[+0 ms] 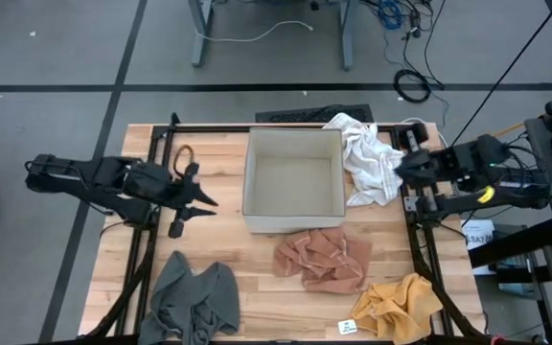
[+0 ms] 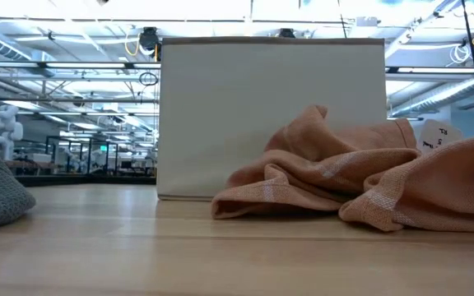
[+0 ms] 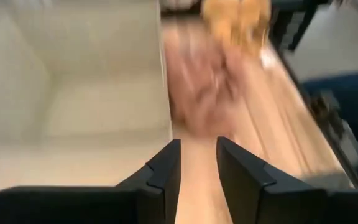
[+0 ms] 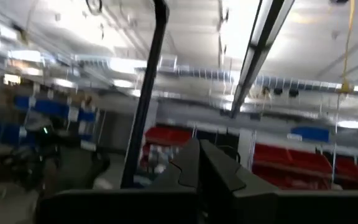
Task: Fold towel
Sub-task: Fold the brown towel
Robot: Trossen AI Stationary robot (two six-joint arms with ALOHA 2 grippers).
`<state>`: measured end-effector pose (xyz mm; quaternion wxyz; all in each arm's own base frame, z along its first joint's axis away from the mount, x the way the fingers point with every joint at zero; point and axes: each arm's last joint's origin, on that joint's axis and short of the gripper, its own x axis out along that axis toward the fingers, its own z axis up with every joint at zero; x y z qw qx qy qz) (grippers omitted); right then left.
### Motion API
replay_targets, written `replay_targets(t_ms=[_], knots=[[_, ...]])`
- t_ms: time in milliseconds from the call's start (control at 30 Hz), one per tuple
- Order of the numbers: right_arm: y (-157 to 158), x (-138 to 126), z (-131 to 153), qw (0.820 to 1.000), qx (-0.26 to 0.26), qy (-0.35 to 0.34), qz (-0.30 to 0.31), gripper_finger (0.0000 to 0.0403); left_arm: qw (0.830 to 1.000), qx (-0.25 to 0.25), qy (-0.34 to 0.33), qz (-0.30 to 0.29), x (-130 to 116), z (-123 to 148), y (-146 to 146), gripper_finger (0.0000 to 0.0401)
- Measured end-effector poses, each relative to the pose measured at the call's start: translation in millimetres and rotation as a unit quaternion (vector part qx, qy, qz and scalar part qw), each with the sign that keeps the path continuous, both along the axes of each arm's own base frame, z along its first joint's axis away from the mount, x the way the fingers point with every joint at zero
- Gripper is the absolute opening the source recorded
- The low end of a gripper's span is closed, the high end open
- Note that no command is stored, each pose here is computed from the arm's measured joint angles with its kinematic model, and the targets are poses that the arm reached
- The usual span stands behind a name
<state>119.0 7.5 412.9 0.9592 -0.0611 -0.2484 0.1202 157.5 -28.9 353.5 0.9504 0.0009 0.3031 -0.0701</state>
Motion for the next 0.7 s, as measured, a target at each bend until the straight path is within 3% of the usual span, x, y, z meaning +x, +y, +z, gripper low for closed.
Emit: replay_targets(t_ms=[200,433,533,700], knots=[[0.0,31.4,1.5,0.99,-0.032,0.133,-0.012,0.0032,0.994,-0.055,0.097,0.015,2.5,-25.2,-10.7,0.0108],[5.9,68.4,-17.5,0.963,-0.044,0.267,0.006,0.01,0.988,-0.05,0.149,-0.003,19.7,-57.0,-27.3,0.0108],[10.3,80.1,-33.9,0.941,-0.049,0.334,0.018,0.0124,0.988,-0.05,0.146,-0.014,32.4,-69.8,-35.3,0.0108],[18.7,93.3,-64.7,0.887,-0.038,0.459,0.039,0.0143,0.989,-0.055,0.128,-0.057,59.1,-90.7,-51.7,0.0108]])
